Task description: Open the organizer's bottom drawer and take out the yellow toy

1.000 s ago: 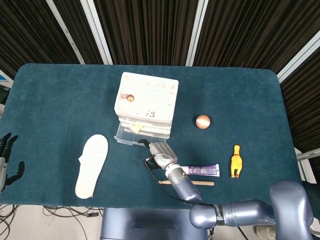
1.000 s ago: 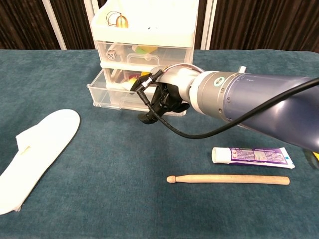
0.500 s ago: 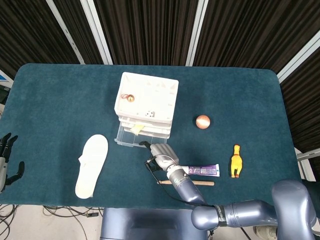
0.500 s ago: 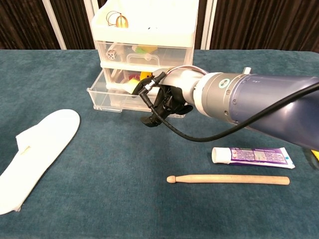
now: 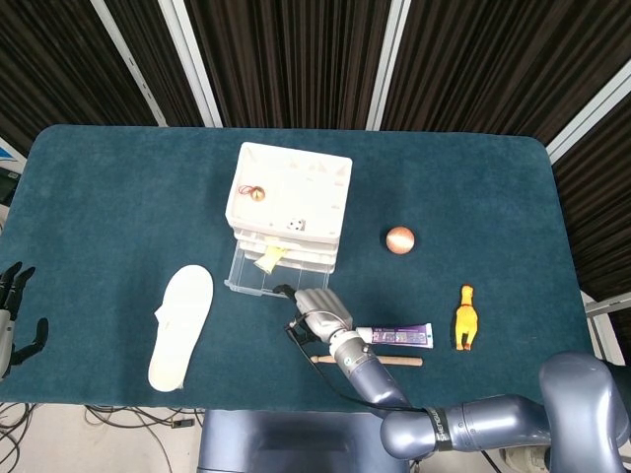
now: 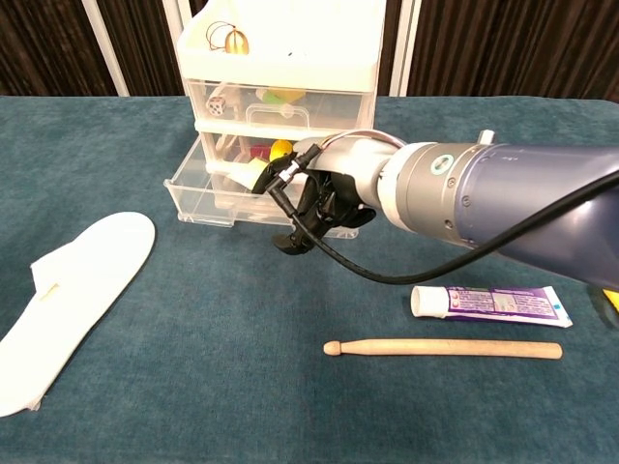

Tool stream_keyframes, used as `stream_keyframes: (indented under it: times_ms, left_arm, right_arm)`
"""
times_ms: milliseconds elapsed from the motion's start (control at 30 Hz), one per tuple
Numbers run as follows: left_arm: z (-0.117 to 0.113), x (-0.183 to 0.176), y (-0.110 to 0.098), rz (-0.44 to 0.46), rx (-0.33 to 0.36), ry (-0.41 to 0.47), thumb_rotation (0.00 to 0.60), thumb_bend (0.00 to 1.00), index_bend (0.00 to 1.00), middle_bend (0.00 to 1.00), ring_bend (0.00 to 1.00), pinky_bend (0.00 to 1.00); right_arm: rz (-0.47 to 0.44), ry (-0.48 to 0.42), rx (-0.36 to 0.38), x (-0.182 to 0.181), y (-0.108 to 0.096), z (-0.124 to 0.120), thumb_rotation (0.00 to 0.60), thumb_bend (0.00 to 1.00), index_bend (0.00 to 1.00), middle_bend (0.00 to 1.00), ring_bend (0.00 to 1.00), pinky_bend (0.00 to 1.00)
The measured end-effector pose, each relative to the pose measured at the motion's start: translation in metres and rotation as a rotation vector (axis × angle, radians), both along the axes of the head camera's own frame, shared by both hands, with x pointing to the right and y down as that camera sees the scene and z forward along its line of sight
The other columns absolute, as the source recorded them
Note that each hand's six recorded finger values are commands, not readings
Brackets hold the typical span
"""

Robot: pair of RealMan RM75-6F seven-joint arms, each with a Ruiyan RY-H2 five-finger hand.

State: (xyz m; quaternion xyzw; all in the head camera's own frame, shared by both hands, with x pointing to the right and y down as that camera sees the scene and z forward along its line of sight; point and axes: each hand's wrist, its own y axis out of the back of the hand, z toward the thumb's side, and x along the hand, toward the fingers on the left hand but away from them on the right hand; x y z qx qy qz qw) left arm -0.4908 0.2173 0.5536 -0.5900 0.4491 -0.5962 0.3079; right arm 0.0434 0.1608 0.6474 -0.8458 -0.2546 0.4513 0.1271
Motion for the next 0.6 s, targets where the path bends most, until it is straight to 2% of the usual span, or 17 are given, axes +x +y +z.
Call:
stream_keyframes:
  times_ms: [600]
  left_arm:
    - [0.0002,0.0002,0.0001,0.000,0.000,0.000,0.600,0.46,0.06,0.00,0.00,0.00]
  right_arm:
    - [-0.022,0.010,-0.004,0.0034,0.0025,-0.0027,0.600,0.48,0.22,0.93,1.00,1.00]
